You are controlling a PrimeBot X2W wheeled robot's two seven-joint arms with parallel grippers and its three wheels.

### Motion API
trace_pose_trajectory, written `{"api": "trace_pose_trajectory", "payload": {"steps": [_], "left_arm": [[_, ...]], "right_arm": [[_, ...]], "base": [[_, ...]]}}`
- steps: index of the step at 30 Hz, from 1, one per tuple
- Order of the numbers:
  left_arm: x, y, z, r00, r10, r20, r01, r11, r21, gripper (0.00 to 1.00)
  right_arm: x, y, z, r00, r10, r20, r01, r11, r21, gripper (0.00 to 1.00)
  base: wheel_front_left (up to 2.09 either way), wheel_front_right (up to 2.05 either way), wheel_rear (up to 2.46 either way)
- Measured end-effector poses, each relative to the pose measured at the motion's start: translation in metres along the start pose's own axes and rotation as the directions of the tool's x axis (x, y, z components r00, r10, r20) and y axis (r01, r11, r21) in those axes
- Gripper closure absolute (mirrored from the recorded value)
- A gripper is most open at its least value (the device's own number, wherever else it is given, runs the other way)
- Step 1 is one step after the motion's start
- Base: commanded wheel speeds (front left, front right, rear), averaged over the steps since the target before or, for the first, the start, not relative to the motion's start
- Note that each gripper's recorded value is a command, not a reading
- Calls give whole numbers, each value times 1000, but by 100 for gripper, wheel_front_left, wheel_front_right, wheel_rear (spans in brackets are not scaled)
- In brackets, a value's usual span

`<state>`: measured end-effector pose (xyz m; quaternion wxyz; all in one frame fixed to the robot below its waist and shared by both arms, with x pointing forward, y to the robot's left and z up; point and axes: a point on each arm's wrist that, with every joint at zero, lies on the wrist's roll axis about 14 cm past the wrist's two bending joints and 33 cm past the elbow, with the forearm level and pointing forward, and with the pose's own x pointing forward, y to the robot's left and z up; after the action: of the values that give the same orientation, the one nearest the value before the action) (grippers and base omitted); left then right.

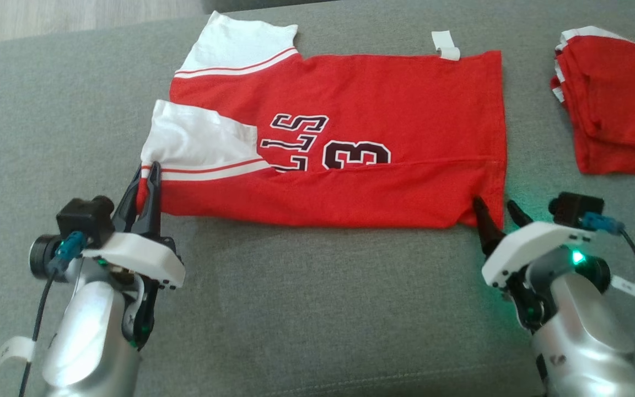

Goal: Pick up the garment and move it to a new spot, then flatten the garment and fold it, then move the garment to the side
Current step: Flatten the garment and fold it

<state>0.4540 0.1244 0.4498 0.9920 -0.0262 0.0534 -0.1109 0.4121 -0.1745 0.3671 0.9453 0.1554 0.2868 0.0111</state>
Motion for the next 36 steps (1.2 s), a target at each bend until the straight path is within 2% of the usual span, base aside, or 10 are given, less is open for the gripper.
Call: {"api": "trace_pose_trajectory", "payload": {"steps": [1, 2, 3, 4, 11, 22, 27, 36], "left_arm": [[0, 1, -1, 1000, 2, -3, -2, 1000, 0, 100], [-1, 1, -2, 1000, 4, -8, -4, 1000, 0, 100], [-1, 2, -4, 1000, 7, -14, -7, 1000, 1, 100], [-2, 3, -6, 1000, 9, -21, -9, 1000, 5, 100], [-8, 8, -16, 998, 26, -58, -26, 1000, 9, 100], [-26, 8, -20, 996, 30, -82, -29, 999, 16, 100], [-47, 7, -32, 992, 32, -118, -31, 999, 13, 100], [-86, -12, -55, 985, -6, -172, 5, 1000, -11, 100]], "right_arm": [[2, 2, 0, 1000, 5, -6, -5, 1000, -10, 0], [4, 4, 1, 1000, 7, -11, -8, 1000, -23, 7], [5, 4, 1, 1000, 8, -14, -8, 999, -41, 86], [6, 4, 2, 1000, 7, -11, -8, 998, -61, 100], [1, -4, 7, 1000, -6, 15, 9, 982, -191, 100], [-18, -13, 35, 999, 23, 34, -8, 916, -400, 100], [-34, -16, 31, 999, 35, -11, -36, 905, -423, 100], [-67, -31, 15, 996, 27, -90, -59, 922, -382, 100]], "base": [[0, 0, 0], [0, 0, 0], [0, 0, 0], [0, 0, 0], [0, 0, 0], [0, 0, 0], [0, 0, 0], [0, 0, 0]]}}
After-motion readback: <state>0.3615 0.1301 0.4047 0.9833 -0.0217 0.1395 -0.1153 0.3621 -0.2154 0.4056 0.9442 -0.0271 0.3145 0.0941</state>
